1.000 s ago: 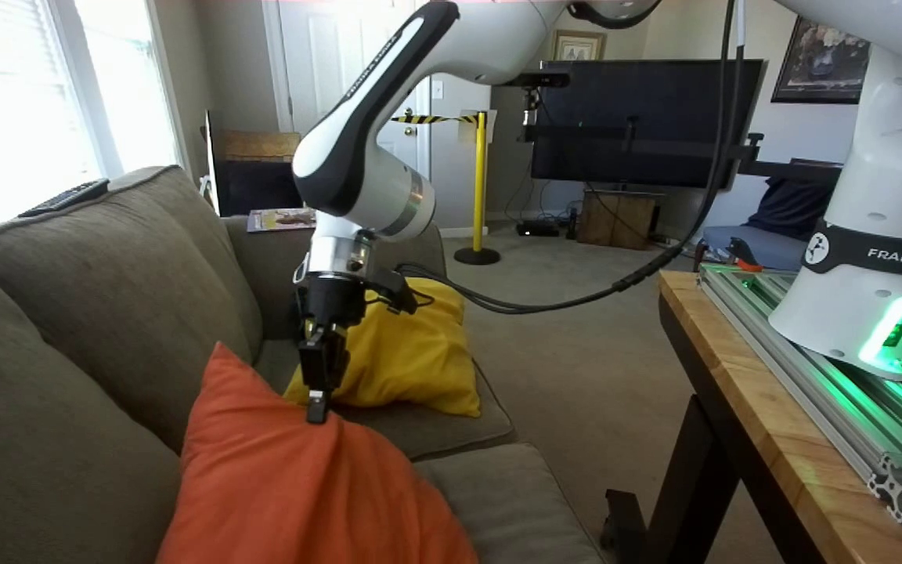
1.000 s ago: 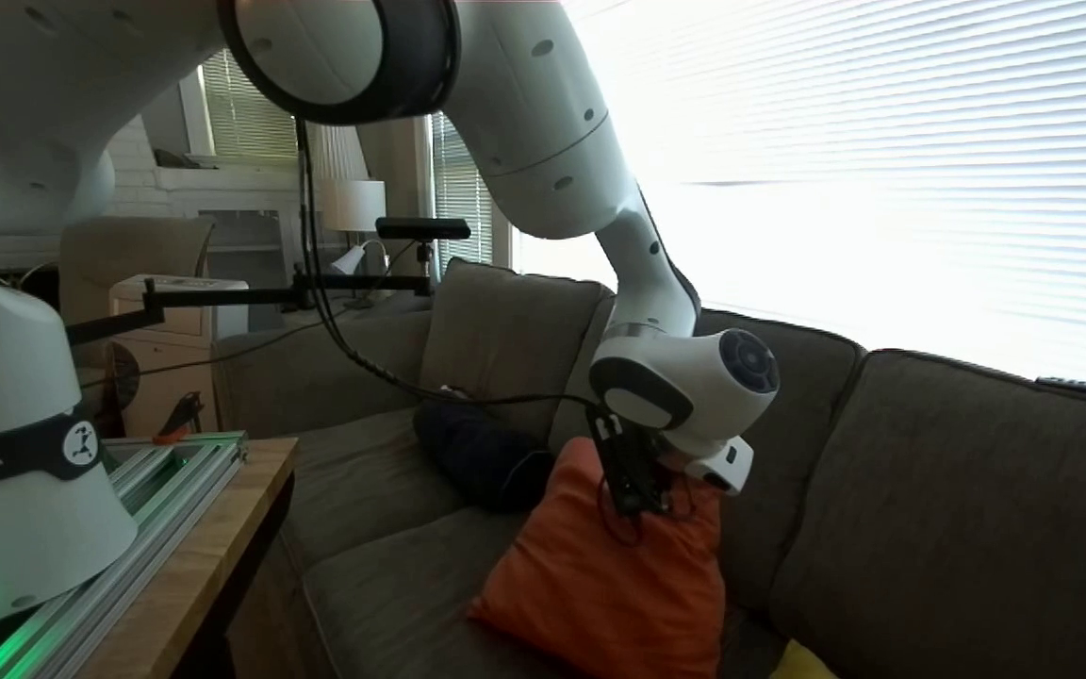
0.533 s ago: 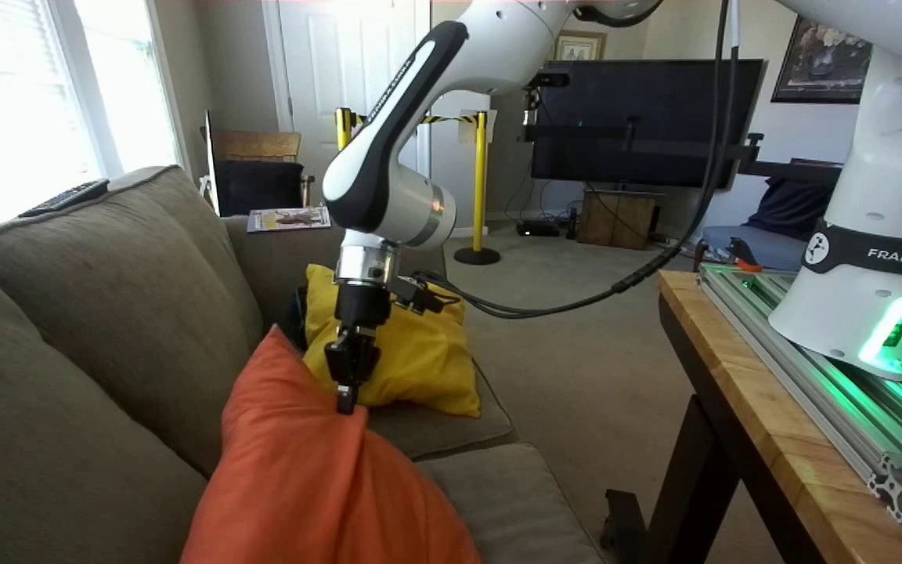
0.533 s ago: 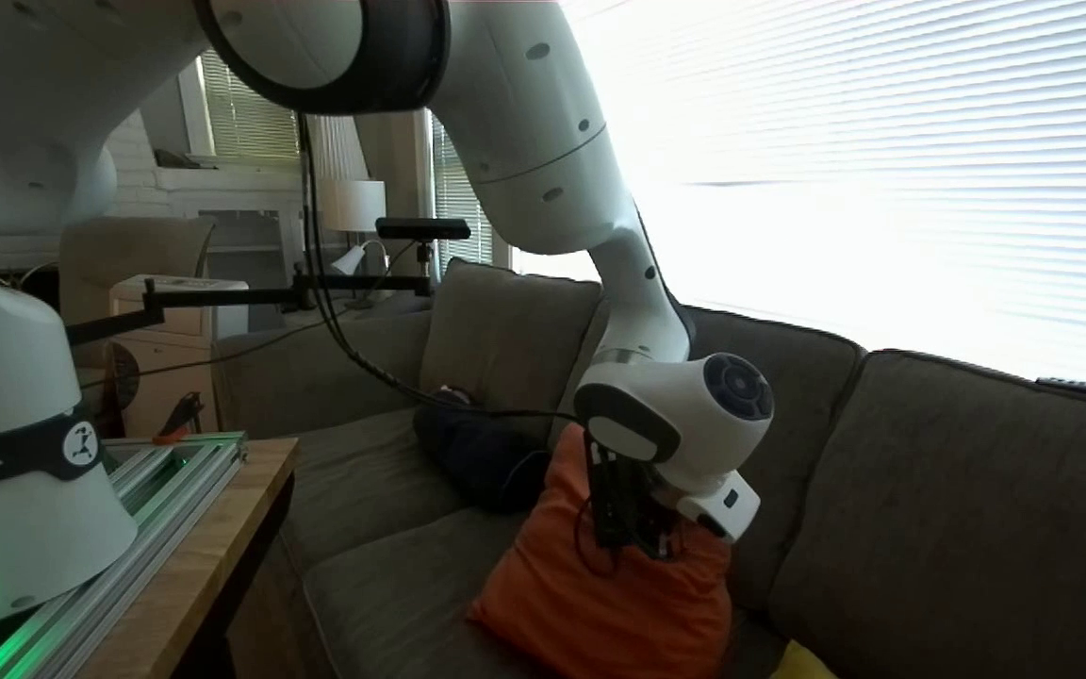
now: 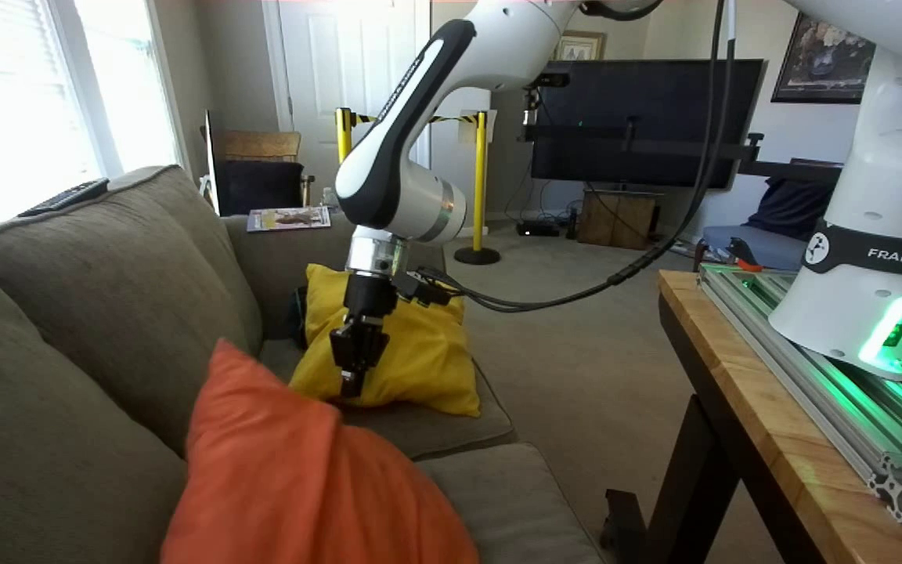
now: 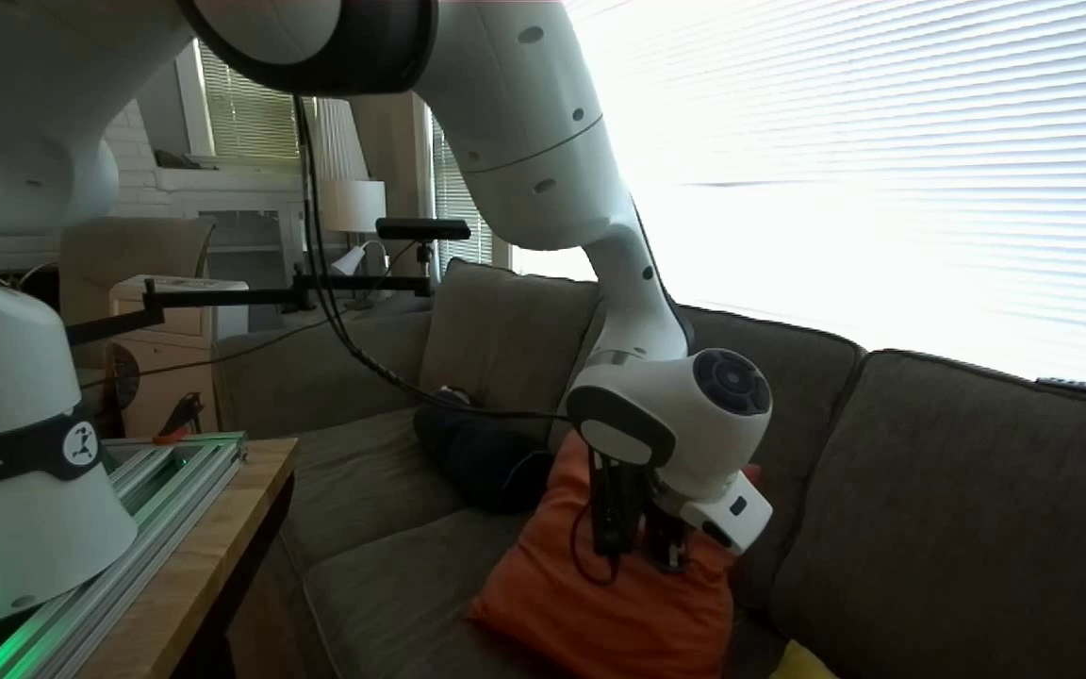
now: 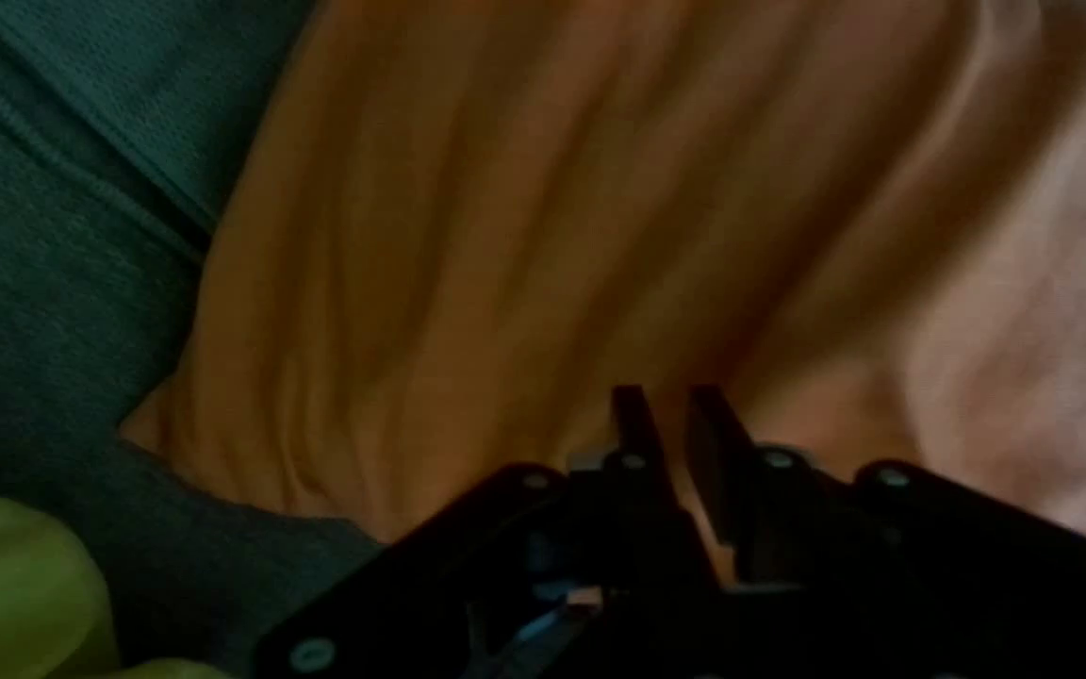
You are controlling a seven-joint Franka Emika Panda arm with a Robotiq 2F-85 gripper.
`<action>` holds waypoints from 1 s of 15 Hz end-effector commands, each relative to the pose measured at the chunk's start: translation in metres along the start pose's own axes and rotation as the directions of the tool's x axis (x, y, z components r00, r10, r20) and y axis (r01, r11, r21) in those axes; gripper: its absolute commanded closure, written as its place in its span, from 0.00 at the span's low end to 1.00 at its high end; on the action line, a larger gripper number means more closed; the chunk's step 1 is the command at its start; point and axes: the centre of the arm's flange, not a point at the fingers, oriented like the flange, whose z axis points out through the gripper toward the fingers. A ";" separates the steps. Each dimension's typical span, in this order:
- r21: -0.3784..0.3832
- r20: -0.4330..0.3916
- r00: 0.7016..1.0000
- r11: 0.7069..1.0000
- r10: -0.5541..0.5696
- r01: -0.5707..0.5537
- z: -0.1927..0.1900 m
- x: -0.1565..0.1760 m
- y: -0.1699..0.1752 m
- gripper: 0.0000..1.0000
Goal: Move the yellow pillow to the right then move the orange one to the left.
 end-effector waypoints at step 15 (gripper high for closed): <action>-0.170 0.007 0.911 0.897 -0.413 0.408 -0.060 -0.008 -0.093 0.00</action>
